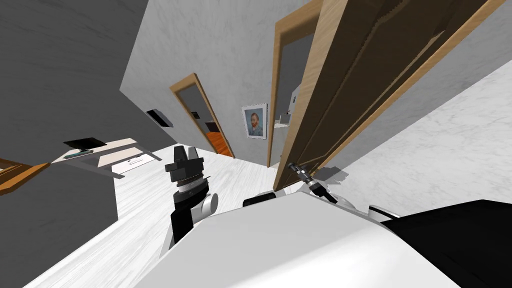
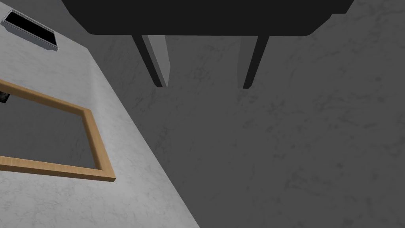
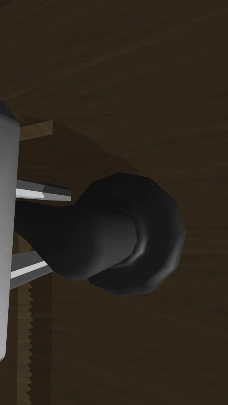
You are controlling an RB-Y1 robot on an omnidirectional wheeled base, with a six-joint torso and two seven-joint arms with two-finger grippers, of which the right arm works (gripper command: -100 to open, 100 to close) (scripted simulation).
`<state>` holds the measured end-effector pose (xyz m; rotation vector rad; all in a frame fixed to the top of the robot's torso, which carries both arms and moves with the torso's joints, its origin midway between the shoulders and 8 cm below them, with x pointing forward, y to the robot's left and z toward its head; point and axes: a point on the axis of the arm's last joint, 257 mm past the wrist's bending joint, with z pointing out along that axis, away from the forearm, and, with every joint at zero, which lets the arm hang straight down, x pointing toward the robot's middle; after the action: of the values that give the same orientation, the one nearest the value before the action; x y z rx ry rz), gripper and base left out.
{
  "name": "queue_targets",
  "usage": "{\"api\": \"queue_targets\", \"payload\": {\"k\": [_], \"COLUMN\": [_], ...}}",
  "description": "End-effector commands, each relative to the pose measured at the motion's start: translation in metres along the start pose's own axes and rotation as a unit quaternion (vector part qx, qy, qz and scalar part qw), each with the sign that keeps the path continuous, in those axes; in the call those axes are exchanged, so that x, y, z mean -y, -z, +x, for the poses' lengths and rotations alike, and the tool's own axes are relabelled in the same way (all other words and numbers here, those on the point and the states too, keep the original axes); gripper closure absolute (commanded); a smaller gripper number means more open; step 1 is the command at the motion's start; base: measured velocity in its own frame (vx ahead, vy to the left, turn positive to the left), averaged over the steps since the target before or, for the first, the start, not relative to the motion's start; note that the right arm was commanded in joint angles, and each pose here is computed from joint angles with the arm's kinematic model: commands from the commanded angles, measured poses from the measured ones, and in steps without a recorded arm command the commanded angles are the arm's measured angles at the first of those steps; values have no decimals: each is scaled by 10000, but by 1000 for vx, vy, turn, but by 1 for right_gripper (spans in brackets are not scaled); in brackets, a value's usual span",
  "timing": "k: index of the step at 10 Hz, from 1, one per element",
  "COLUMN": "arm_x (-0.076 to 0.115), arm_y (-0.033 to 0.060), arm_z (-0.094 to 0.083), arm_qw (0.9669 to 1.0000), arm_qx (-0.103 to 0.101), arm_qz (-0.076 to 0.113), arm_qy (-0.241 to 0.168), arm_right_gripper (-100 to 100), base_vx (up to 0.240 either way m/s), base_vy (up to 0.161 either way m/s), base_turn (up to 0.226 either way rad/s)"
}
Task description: Pull the door open
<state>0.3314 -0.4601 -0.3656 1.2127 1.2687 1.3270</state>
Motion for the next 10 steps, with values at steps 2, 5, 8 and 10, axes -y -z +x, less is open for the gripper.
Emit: {"api": "queue_targets", "payload": {"k": [2,5,8,10], "arm_x": [-5,-11,-19,-25], "arm_y": [-163,-345,-562,-716], "arm_z": [-2,1,13,28], "arm_qw": [10000,9999,9996,9995], "arm_qx": [61,133,220,284], "arm_qz": [-36,-69,-100,-116], "arm_qy": [43,81,112,123], "arm_right_gripper": [100,100,100,100], "base_vx": [-188,-182,-217,-222], "base_vy": [-66,-80,-92,-100], "base_turn": [169,137,159,163]}}
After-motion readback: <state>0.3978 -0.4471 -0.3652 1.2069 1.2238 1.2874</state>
